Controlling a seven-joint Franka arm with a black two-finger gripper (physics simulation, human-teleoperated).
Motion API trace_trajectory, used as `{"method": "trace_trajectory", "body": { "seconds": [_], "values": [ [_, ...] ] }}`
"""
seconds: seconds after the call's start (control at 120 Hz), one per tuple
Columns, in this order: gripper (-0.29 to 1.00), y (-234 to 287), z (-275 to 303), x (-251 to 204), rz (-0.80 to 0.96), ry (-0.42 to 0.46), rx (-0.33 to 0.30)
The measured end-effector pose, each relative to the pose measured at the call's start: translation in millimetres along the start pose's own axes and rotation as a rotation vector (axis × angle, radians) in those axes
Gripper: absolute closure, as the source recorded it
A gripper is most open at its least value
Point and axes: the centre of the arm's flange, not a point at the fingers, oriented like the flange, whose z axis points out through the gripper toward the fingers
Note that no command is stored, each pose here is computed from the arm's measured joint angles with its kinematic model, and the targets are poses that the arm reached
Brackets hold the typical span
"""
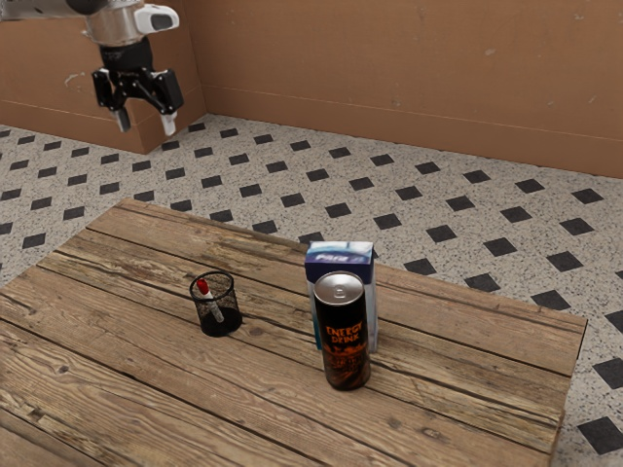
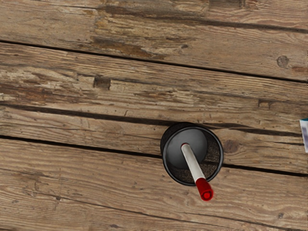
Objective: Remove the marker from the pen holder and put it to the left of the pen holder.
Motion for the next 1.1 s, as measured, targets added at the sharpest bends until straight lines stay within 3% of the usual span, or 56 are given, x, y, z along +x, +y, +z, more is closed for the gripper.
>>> {"method": "trace_trajectory", "body": {
  "seconds": [0.267, 0.467, 0.633, 0.825, 1.1],
  "values": [
    [0.0, 13.9, 7.8, 10.7, 0.039, 0.036, 0.0],
    [0.0, 48.1, 153.7, 15.8, 0.113, -0.082, 0.008],
    [0.0, 69.6, 184.0, 10.5, 0.161, -0.01, 0.014],
    [0.0, 71.4, 232.7, -55.3, 0.207, 0.07, 0.035],
    [0.0, 68.9, 274.1, -75.7, 0.278, 0.274, 0.046]
  ]
}}
